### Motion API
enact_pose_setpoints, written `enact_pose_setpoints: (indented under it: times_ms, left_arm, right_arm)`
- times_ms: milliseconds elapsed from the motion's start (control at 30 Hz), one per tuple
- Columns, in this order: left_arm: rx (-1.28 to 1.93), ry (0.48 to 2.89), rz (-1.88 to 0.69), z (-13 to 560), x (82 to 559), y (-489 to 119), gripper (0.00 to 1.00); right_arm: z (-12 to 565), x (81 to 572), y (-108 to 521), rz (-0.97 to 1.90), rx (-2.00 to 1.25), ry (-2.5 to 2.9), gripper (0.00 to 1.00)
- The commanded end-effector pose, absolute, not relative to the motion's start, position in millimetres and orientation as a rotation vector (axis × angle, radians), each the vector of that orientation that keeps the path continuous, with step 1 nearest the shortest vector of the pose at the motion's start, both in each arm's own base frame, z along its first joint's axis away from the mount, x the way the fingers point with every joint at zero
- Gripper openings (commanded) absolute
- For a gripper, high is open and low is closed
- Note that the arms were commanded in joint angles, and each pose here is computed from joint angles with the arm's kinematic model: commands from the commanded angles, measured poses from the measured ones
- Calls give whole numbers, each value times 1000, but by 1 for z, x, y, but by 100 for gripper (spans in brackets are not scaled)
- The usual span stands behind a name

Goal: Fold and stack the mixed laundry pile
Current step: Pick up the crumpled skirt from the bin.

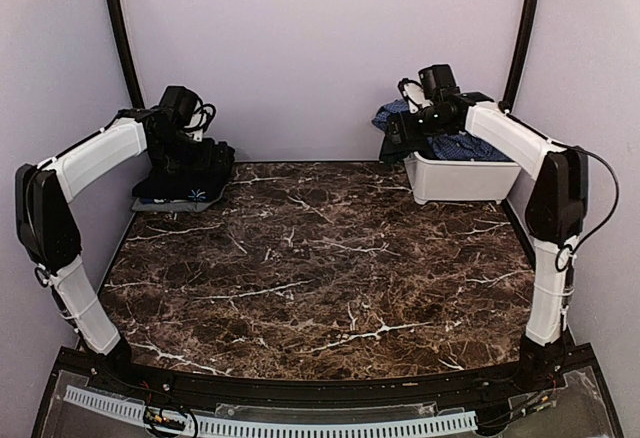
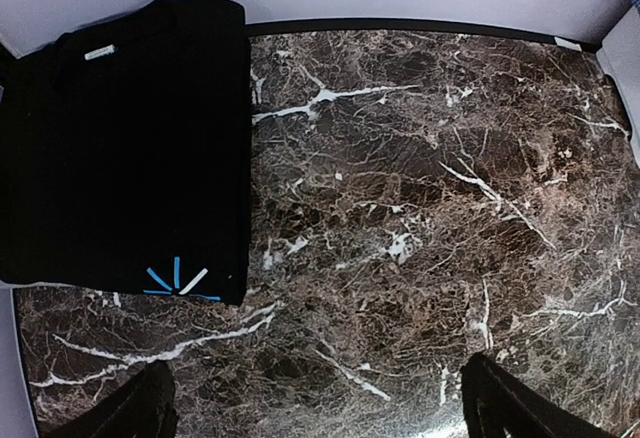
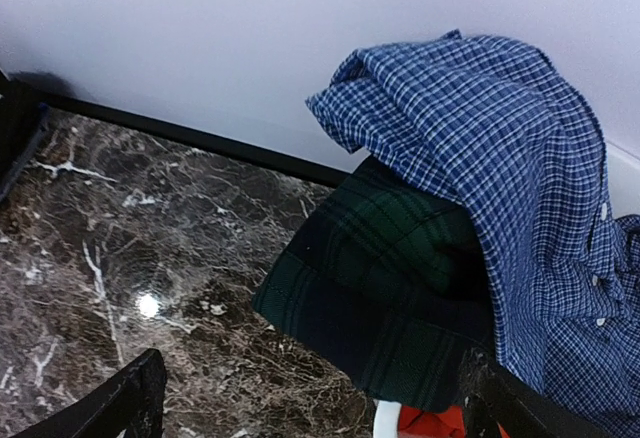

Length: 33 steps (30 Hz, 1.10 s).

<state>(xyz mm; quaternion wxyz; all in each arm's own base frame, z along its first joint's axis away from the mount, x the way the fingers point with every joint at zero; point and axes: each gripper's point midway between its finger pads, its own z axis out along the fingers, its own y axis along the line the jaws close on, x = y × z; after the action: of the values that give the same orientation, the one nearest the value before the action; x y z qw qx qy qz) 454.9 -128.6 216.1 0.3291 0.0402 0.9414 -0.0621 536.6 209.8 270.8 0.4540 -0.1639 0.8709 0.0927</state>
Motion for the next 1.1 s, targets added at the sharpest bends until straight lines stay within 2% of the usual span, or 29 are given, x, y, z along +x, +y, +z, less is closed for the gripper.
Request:
enact_pose_setpoints:
  times_ms: [0, 200, 533, 800, 867, 900, 933, 1067]
  left_arm:
    - [79, 2312, -256, 269, 448, -132, 99]
    - [102, 2304, -340, 276, 441, -142, 99]
    - [123, 2315, -398, 270, 439, -151, 99]
    - [148, 2333, -438, 261, 439, -158, 99]
    - [153, 2340, -457, 259, 439, -160, 99]
    - [153, 2344, -458, 258, 439, -161, 99]
    - [154, 2345, -459, 258, 438, -161, 99]
    - [151, 2336, -451, 260, 438, -159, 99]
  right_arm:
    - [252, 556, 218, -18, -478, 2161, 98]
    - [221, 578, 216, -468, -576, 2108, 99]
    - [190, 584, 230, -970, -868, 1806, 99]
    - [246, 599, 216, -1218, -721, 1536, 99]
    - [255, 604, 209, -1233, -688, 1526, 96]
    - [258, 607, 207, -1230, -677, 1525, 91]
    - [261, 608, 204, -1224, -668, 1526, 79]
    - [278, 603, 207, -1124, -642, 1533, 20]
